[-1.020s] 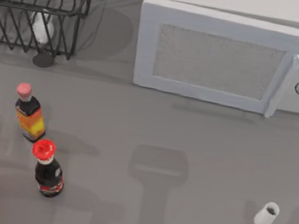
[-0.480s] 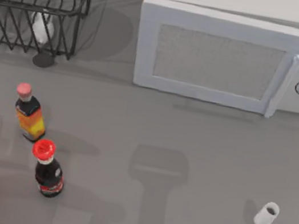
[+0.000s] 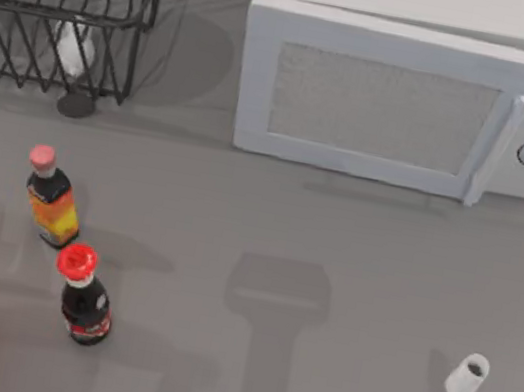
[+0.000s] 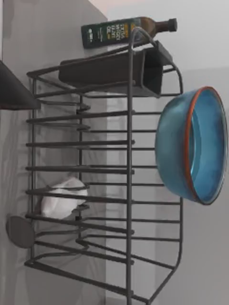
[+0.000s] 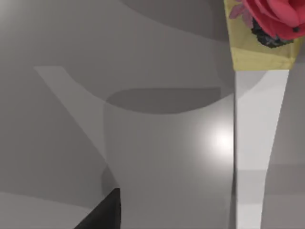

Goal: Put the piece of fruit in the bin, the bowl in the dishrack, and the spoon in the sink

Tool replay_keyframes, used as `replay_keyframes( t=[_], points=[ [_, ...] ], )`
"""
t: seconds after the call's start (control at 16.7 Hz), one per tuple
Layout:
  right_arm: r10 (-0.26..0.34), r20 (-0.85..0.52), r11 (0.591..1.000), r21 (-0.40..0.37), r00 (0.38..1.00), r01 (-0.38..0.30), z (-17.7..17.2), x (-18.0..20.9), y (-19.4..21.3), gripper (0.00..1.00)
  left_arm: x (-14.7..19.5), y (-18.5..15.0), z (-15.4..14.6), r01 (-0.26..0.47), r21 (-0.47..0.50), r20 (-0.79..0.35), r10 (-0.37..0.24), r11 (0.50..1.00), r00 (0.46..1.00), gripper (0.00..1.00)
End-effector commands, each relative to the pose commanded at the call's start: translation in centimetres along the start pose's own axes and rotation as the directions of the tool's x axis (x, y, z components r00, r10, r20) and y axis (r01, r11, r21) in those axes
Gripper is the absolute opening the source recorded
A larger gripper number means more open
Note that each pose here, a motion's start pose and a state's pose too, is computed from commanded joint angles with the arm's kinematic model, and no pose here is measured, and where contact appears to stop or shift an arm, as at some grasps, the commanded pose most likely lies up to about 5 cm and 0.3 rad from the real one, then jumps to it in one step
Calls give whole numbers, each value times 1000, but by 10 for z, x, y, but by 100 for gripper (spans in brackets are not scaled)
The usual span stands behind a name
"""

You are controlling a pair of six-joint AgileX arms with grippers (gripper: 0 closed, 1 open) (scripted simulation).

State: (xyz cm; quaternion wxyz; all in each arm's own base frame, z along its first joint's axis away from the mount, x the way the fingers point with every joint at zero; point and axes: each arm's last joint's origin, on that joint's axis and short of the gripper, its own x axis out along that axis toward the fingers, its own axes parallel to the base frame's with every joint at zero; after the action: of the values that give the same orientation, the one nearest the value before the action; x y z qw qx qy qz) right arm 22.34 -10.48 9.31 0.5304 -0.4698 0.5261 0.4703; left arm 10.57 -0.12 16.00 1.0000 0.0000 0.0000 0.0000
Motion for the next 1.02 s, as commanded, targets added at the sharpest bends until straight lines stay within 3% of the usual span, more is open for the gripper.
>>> replay_keyframes(
  t=[0.54,1.02],
  points=[
    [0,0,1000,0,1000,0,0,0,0,2,0,0,0,0,0,0,0,1000,1000,100],
    [0,0,1000,0,1000,0,0,0,0,0,0,0,0,0,0,0,0,1000,1000,100]
  ],
)
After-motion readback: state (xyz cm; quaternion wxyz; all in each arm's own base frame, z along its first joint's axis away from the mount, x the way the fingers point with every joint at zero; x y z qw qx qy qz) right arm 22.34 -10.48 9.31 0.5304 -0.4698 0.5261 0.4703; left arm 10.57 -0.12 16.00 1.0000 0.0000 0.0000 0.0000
